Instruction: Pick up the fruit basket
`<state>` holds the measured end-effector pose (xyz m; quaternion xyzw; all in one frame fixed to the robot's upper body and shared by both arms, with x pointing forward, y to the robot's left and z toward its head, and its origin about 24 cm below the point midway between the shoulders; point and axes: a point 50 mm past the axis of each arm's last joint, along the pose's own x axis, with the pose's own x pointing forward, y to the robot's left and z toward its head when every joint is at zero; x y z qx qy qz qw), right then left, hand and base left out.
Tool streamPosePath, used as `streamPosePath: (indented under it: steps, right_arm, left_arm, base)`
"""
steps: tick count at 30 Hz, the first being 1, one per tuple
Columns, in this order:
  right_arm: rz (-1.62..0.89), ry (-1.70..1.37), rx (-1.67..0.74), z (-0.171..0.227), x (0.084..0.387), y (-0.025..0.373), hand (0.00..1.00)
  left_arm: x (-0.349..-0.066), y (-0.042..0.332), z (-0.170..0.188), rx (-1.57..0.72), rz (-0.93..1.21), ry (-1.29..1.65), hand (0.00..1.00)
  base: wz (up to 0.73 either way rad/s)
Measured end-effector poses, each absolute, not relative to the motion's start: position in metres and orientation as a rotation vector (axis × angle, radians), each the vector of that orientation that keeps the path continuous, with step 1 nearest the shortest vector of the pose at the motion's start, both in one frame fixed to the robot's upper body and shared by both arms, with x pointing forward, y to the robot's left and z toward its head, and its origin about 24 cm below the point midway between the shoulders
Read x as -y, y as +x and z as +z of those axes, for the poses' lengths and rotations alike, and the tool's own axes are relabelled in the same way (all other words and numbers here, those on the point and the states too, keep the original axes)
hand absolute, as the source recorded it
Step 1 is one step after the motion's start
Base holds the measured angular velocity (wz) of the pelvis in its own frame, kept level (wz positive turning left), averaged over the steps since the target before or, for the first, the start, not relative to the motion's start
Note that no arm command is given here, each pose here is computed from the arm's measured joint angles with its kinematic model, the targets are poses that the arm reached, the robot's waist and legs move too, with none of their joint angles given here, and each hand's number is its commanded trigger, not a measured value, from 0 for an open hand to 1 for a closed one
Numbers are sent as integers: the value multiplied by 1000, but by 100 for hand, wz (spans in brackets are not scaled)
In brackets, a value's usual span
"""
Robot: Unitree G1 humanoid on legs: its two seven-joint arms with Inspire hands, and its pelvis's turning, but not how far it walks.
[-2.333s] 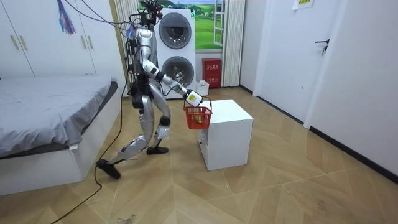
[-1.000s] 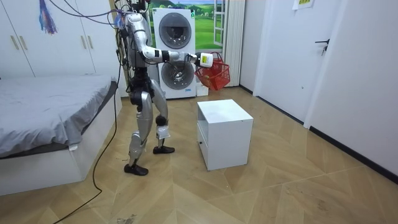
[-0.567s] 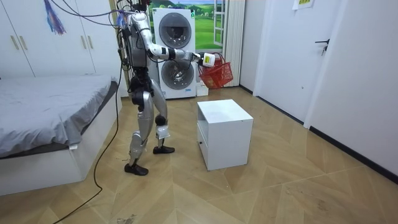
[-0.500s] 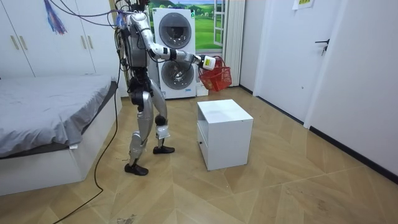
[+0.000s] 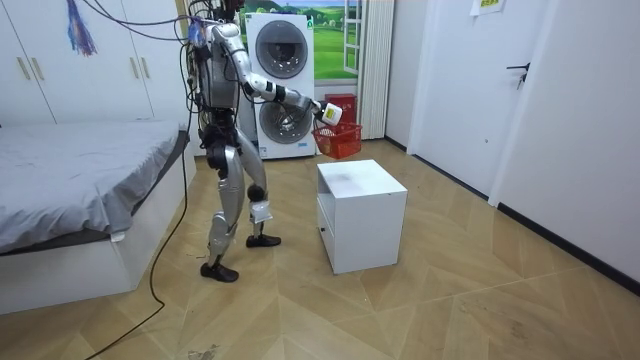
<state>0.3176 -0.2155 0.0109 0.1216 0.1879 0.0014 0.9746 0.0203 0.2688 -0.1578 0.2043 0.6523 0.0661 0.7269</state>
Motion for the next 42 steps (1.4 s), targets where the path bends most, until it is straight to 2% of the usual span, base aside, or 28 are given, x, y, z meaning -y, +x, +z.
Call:
streamPosePath:
  steps: [4, 13, 21, 40, 41, 42]
  right_arm:
    - [-45, 269, -451, -6, 222, 311, 100]
    - [-24, 294, -481, -18, 219, 303, 100]
    - [-26, 303, -519, -30, 221, 296, 100]
    - [-71, 329, -487, -27, 236, 296, 100]
    - [-71, 329, -484, -26, 236, 297, 24]
    - [-69, 329, -478, -24, 236, 298, 0]
  left_arm:
    - [-269, 19, -158, -1441, 137, 456, 0]
    - [-269, 13, -159, -1444, 119, 441, 0]
    - [-268, 49, -156, -1320, 94, 453, 0]
    - [-270, 24, -158, -1393, 107, 435, 0]
    - [-270, 23, -158, -1394, 104, 433, 0]
    - [-269, 23, -159, -1396, 99, 429, 0]
  base:
    - [8]
    - [-7]
    - [0]
    - [4]
    - [0]
    - [0]
